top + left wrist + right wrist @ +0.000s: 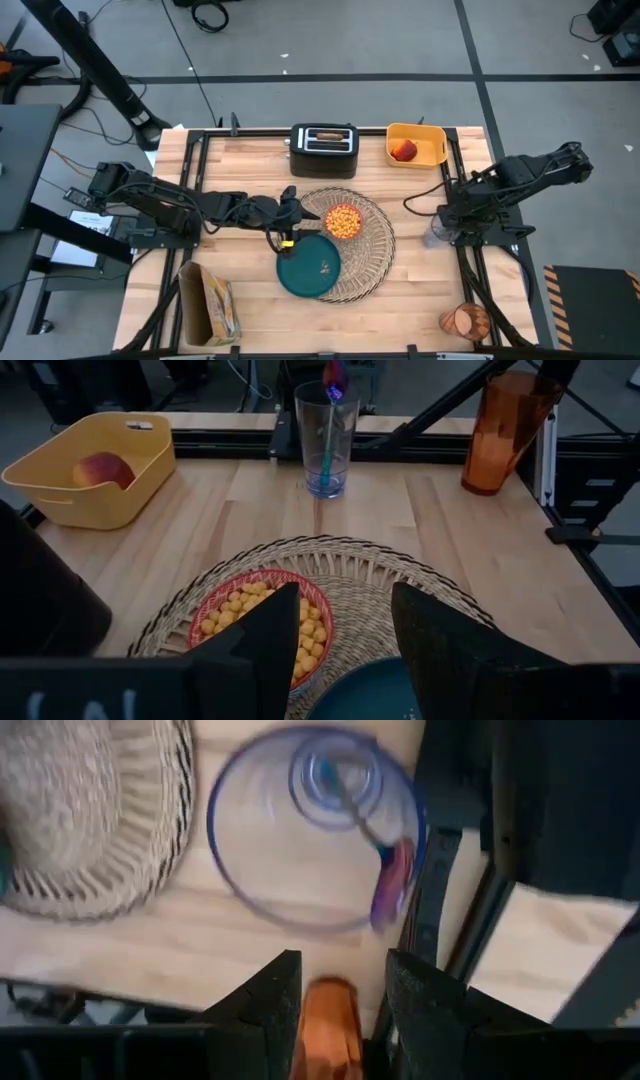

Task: Arrange a breakfast setting
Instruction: Put the blue spoon on the brown table mat to the right side of the red bowl

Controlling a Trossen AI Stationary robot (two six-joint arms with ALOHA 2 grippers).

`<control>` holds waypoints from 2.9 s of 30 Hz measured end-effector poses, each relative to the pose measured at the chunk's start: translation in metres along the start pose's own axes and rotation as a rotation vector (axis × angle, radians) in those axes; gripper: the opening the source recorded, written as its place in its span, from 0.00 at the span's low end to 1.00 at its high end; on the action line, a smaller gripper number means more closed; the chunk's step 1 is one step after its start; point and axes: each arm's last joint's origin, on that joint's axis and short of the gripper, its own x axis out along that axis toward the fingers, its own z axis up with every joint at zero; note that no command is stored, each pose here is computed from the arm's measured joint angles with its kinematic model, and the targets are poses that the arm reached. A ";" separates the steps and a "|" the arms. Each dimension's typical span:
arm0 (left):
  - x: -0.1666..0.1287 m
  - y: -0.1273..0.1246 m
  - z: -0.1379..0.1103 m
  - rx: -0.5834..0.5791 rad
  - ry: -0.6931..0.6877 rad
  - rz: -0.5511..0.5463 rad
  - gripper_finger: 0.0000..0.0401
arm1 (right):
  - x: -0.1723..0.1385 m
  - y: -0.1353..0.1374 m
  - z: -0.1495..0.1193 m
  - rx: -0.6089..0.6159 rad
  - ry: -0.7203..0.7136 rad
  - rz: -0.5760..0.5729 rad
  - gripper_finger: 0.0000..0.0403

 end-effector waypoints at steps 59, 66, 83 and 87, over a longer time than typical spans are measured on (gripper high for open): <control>0.000 0.000 0.000 0.005 0.000 -0.001 0.42 | -0.003 0.030 0.000 -0.016 -0.121 -0.030 0.03; 0.000 0.000 0.000 0.005 0.001 -0.002 0.42 | -0.009 0.031 0.001 -0.010 -0.092 -0.006 0.03; 0.000 0.000 -0.001 -0.017 0.009 -0.001 0.42 | -0.039 0.013 0.000 -0.038 -0.113 0.169 0.02; 0.000 0.000 -0.001 -0.034 0.009 -0.001 0.42 | -0.042 0.005 0.001 -0.050 -0.108 0.199 0.02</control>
